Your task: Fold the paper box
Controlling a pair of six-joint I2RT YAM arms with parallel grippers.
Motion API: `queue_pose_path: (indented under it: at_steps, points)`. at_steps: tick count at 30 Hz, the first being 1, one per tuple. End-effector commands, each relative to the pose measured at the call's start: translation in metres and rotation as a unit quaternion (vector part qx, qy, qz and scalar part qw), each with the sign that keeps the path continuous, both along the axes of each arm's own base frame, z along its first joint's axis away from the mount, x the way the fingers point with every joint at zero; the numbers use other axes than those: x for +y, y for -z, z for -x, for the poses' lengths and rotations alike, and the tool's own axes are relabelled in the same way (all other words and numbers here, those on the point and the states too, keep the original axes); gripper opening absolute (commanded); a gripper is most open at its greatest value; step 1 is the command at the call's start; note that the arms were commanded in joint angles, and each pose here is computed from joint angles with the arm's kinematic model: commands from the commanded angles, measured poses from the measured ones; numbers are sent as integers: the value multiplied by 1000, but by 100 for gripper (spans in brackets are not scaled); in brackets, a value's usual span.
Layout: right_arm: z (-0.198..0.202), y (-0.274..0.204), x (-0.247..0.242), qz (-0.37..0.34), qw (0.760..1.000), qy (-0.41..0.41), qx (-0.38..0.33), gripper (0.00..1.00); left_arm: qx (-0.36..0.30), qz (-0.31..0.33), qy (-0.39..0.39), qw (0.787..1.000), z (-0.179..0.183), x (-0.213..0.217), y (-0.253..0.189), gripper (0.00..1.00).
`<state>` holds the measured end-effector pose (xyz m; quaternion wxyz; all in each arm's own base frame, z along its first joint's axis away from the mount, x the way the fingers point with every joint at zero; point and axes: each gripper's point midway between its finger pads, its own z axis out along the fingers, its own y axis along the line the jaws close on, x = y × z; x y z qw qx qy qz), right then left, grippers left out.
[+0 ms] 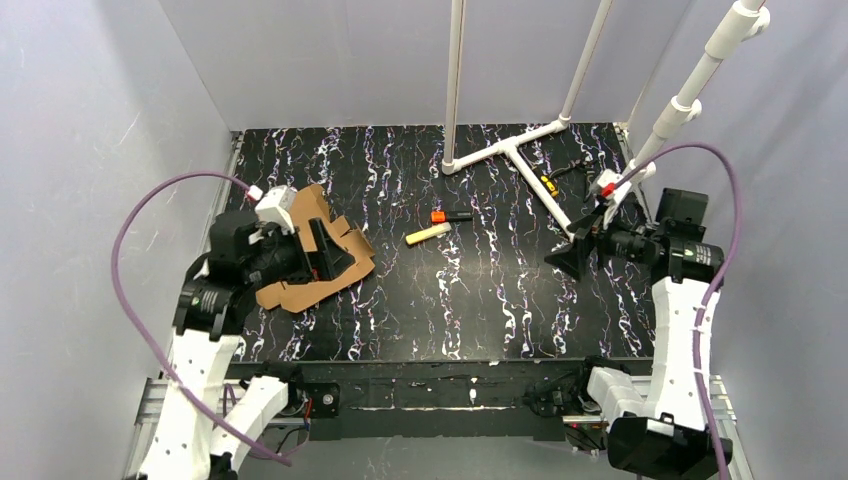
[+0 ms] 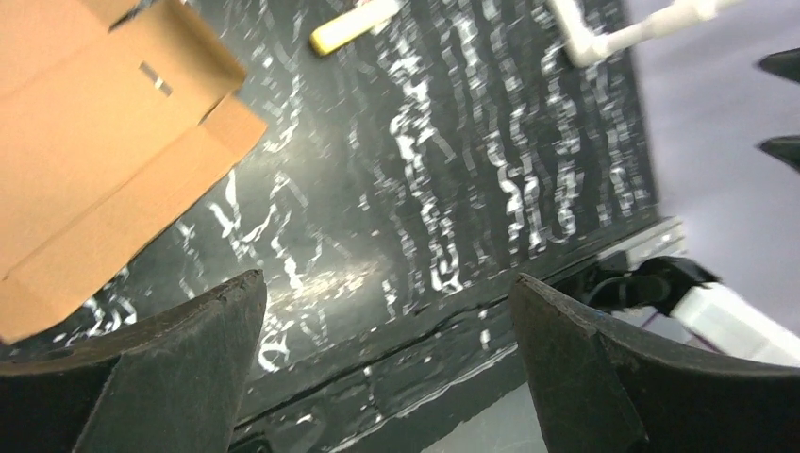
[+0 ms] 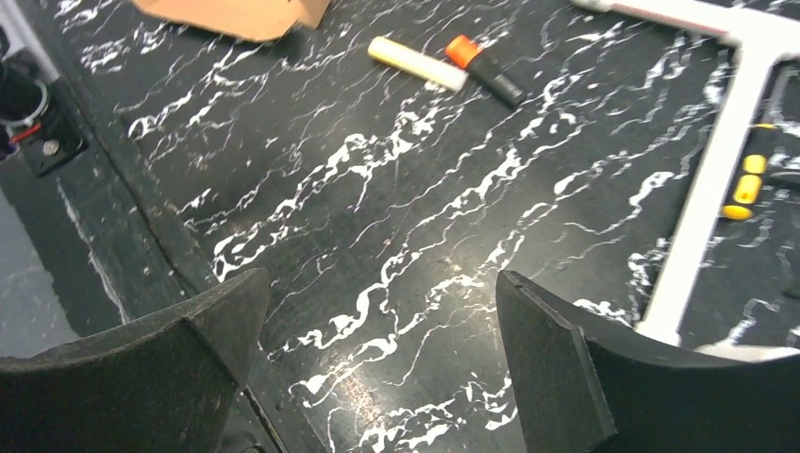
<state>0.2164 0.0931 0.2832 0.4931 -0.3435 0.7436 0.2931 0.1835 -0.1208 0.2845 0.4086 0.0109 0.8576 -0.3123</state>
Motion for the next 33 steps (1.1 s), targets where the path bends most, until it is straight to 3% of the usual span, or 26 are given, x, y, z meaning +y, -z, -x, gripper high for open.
queue_pose_path:
  at_steps: [1,4,6,13,18,24,28,33]
  points:
    - [-2,33,9,48,998,-49,-5,98,85,-97,-19,992,-10,15,56,99]
    - [-4,57,9,65,996,-58,10,98,123,-178,-43,975,-31,23,87,99]
    - [-5,71,8,75,995,-60,18,98,134,-196,-62,969,-53,19,102,99]
    - [-1,93,9,77,994,-68,24,99,163,-108,-177,964,-134,-11,145,82]
    - [3,107,13,62,995,-76,29,98,210,-131,-241,938,-174,-11,178,74]
    - [-3,117,11,65,995,-67,29,98,234,-151,-268,922,-200,-13,210,66]
    - [-4,125,11,66,995,-68,31,98,238,-146,-279,919,-210,-16,221,48]
    - [-2,128,11,66,995,-73,33,98,250,-136,-282,916,-210,-20,228,13]
